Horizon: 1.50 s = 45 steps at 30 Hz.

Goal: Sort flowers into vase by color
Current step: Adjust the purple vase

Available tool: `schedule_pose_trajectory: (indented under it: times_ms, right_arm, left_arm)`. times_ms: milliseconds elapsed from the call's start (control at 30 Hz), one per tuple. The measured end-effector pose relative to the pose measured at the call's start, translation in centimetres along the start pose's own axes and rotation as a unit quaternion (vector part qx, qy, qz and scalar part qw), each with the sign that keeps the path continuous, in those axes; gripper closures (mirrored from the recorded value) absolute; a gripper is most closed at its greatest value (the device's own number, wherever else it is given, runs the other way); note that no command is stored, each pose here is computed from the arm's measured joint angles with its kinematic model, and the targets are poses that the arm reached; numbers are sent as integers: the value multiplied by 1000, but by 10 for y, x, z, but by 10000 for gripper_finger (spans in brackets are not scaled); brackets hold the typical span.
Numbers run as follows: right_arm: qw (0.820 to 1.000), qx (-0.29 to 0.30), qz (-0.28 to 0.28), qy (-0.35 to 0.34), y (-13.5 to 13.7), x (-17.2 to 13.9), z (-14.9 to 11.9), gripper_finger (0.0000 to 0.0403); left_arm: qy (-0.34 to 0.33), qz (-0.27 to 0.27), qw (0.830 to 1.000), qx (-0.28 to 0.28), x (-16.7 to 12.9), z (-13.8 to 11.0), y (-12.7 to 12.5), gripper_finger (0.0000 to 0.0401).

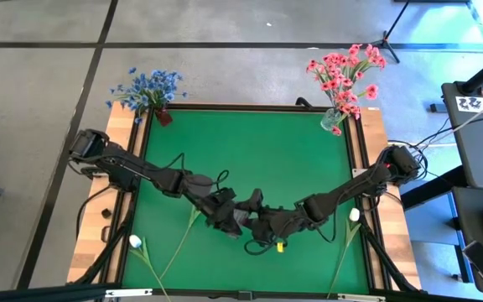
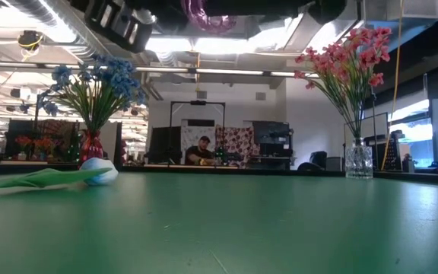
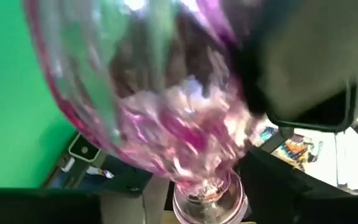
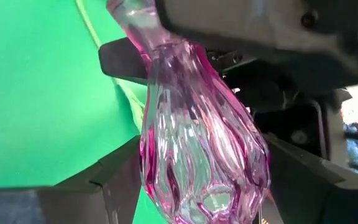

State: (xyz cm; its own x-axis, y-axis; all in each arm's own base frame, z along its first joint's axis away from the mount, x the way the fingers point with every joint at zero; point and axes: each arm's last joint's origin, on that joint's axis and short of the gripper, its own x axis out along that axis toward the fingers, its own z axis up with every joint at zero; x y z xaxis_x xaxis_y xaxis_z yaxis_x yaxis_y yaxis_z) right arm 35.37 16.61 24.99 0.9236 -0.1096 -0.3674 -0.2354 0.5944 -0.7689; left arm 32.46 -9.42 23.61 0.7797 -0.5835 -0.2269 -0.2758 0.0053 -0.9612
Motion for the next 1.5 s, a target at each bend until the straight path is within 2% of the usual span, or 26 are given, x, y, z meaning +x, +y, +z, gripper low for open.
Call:
schedule_pose_trajectory:
  times_ms: [167, 267, 333, 400, 500, 600, 800, 900, 967, 1067, 1133, 1200, 1333, 1433, 1500]
  right_arm:
    - [999, 32, -9, -9, -2, -9, 7, 118]
    - [997, 69, -4, -16, -5, -16, 10, 126]
    - [994, 104, 7, -24, -9, -22, 10, 126]
    - [989, 139, 22, -35, -13, -26, 11, 124]
    - [978, 199, 36, -51, -21, -25, 10, 123]
    - [963, 258, 51, -53, -29, -15, 1, 125]
    - [928, 363, 47, -70, -45, 30, -29, 123]
    - [904, 412, 20, -113, -55, 56, -44, 125]
    - [890, 438, 6, -124, -56, 71, -57, 127]
    - [867, 481, -14, -131, -56, 94, -78, 125]
    - [856, 498, -29, -136, -53, 108, -93, 123]
    - [848, 514, -33, -122, -48, 119, -107, 122]
    - [830, 547, -40, -106, -40, 134, -128, 126]
    - [825, 553, -47, -107, -38, 139, -135, 125]
    - [823, 555, -59, -108, -35, 144, -141, 123]
  left_arm:
    - [-8, -4, 997, 72, -11, -2, -11, 199]
    - [-28, 26, 991, 126, -27, -7, -17, 194]
    - [-70, 62, 983, 159, -43, -9, -22, 194]
    - [-125, 115, 969, 181, -64, -14, -24, 194]
    - [-191, 160, 944, 215, -99, -28, -32, 193]
    - [-259, 152, 917, 263, -133, -44, -45, 193]
    - [-381, 102, 850, 349, -187, -82, -66, 193]
    - [-418, 96, 828, 362, -200, -93, -68, 193]
    - [-427, 95, 822, 363, -203, -97, -68, 193]
    - [-421, 117, 816, 379, -203, -99, -64, 193]
    - [-402, 156, 808, 402, -198, -98, -57, 193]
    - [-399, 201, 792, 415, -190, -95, -47, 193]
    - [-396, 282, 759, 434, -170, -83, -15, 193]
    - [-403, 311, 755, 414, -166, -74, 11, 193]
    - [-424, 323, 745, 401, -169, -68, 30, 193]
